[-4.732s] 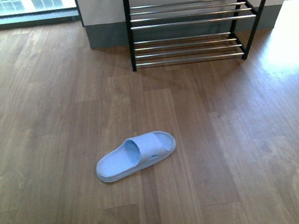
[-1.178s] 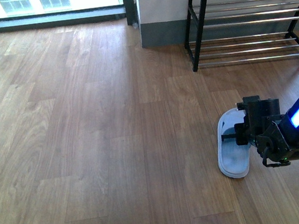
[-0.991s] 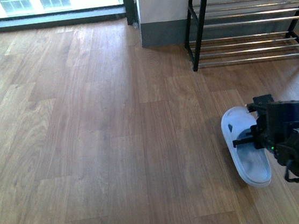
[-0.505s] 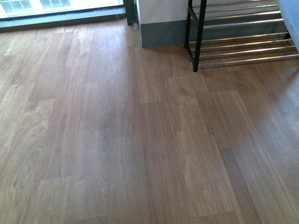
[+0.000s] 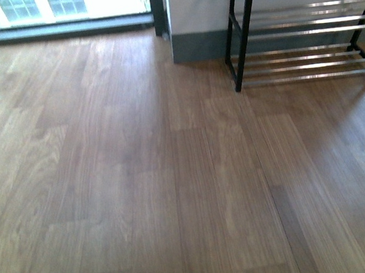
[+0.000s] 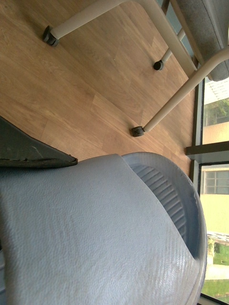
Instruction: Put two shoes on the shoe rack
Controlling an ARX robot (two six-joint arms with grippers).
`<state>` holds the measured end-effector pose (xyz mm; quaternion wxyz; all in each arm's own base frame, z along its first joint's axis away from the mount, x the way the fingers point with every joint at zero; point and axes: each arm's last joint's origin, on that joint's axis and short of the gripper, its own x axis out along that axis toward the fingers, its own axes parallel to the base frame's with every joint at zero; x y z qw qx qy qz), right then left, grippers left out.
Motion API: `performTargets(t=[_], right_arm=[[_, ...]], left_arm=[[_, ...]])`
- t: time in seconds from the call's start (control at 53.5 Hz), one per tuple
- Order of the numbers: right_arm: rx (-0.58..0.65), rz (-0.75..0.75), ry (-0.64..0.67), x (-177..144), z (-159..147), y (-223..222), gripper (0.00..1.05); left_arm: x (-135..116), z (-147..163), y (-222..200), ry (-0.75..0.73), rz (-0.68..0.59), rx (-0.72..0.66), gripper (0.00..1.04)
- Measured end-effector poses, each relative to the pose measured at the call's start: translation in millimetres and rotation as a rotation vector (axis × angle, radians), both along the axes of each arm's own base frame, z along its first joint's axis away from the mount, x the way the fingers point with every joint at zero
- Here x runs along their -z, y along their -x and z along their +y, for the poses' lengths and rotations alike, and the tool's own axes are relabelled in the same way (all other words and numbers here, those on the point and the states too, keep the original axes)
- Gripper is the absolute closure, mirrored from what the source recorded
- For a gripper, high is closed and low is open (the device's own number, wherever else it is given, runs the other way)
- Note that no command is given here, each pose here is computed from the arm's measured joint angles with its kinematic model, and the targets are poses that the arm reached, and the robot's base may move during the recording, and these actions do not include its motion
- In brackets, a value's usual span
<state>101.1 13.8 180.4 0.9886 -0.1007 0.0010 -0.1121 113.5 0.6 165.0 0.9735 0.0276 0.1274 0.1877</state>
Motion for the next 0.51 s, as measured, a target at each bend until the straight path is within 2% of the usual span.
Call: performTargets(t=[0.15, 0.281, 0.505], right_arm=[[-0.051, -0.079, -0.067, -5.2, 9.2, 3.3, 1.03], [-0.104, -0.052, -0.081, 1.5, 14.6, 3.5, 1.03], [-0.124, -0.031, -0.121, 4.5, 14.7, 3.7, 1.03]], left_arm=[[0.0, 0.0, 0.0, 0.000, 0.000, 0.000, 1.03], [0.0, 0.0, 0.0, 0.000, 0.001, 0.000, 1.03], [0.0, 0.1, 0.0, -0.001, 0.000, -0.002, 1.03]])
